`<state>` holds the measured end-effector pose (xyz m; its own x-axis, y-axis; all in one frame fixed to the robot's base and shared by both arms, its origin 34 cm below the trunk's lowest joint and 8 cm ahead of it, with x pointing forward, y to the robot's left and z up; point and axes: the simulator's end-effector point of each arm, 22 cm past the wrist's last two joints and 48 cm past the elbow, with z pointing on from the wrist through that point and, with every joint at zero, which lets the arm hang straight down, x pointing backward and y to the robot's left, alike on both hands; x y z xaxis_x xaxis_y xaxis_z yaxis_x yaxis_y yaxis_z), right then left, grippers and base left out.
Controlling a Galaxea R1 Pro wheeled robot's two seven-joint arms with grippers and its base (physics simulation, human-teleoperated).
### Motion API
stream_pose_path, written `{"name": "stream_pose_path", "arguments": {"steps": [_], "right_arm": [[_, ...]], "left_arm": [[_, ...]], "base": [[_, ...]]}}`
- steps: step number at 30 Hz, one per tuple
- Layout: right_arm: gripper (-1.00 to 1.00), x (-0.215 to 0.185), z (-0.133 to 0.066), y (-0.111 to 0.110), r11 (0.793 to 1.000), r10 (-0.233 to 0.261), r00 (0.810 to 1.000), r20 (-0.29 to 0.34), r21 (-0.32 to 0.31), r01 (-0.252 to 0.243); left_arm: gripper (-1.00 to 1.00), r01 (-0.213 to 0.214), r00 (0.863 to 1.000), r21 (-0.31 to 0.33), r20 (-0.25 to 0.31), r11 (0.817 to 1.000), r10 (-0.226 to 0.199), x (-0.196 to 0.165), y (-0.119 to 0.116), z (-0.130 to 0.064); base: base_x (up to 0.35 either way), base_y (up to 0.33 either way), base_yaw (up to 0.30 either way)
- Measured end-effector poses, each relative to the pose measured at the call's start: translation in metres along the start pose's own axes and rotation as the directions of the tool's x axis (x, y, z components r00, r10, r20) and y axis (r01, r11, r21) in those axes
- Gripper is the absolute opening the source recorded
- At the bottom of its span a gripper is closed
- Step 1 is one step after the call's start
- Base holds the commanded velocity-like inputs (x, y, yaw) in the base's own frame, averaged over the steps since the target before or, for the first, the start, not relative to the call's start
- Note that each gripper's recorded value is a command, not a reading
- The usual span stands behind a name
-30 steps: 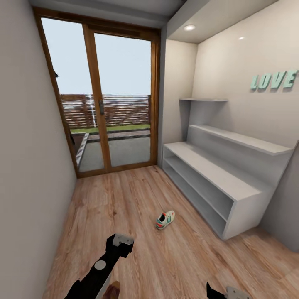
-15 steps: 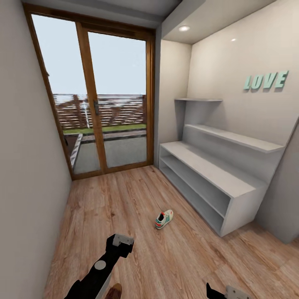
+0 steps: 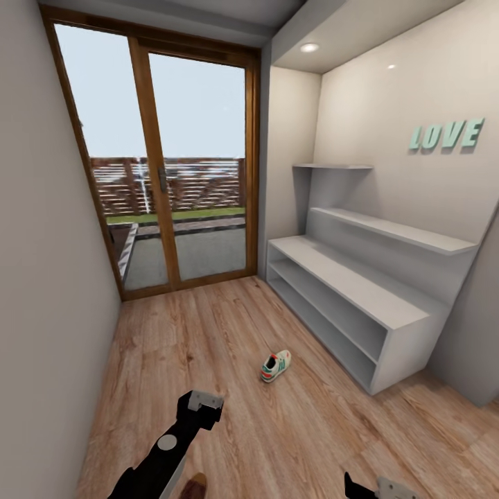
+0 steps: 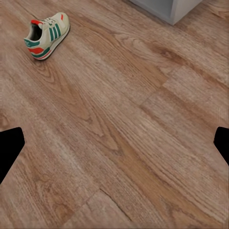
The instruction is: Pick up the two gym shoes and the two sandals from the corridor floor and place them onto the hallstand (shoe rack) in the corridor, making sure they are on the rack and not on the floor. Arrange them so the two gym shoes are next to each other and the two sandals are next to each other.
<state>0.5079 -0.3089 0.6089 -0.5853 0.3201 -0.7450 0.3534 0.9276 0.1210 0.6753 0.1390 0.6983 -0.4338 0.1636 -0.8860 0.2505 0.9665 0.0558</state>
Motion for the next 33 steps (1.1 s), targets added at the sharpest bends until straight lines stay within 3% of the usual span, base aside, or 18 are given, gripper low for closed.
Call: {"name": "stream_pose_path", "arguments": {"steps": [17,21,27,33], "right_arm": [[1.00,0.000,0.000,-0.002,1.000,0.005,1.000,0.001,0.005,-0.005],[1.00,-0.001,0.000,-0.003,1.000,0.012,1.000,0.004,0.006,-0.012],[1.00,0.000,0.000,-0.003,1.000,0.014,1.000,0.002,0.007,-0.014],[1.00,0.000,0.000,-0.005,1.000,0.021,1.000,0.001,0.011,-0.021]], "left_arm": [[1.00,0.005,1.000,-0.001,0.001,1.000,-0.005,0.000,0.001,0.000],[1.00,0.044,0.999,-0.005,0.019,0.999,-0.044,-0.002,0.002,0.000],[1.00,0.124,0.991,-0.022,-0.044,0.992,-0.125,0.040,0.004,-0.005],[1.00,0.128,0.991,-0.039,-0.024,0.991,-0.129,0.043,0.016,-0.007]], "base": [[0.000,0.020,0.000],[0.000,0.000,0.000],[0.000,0.000,0.000],[0.000,0.000,0.000]]}}
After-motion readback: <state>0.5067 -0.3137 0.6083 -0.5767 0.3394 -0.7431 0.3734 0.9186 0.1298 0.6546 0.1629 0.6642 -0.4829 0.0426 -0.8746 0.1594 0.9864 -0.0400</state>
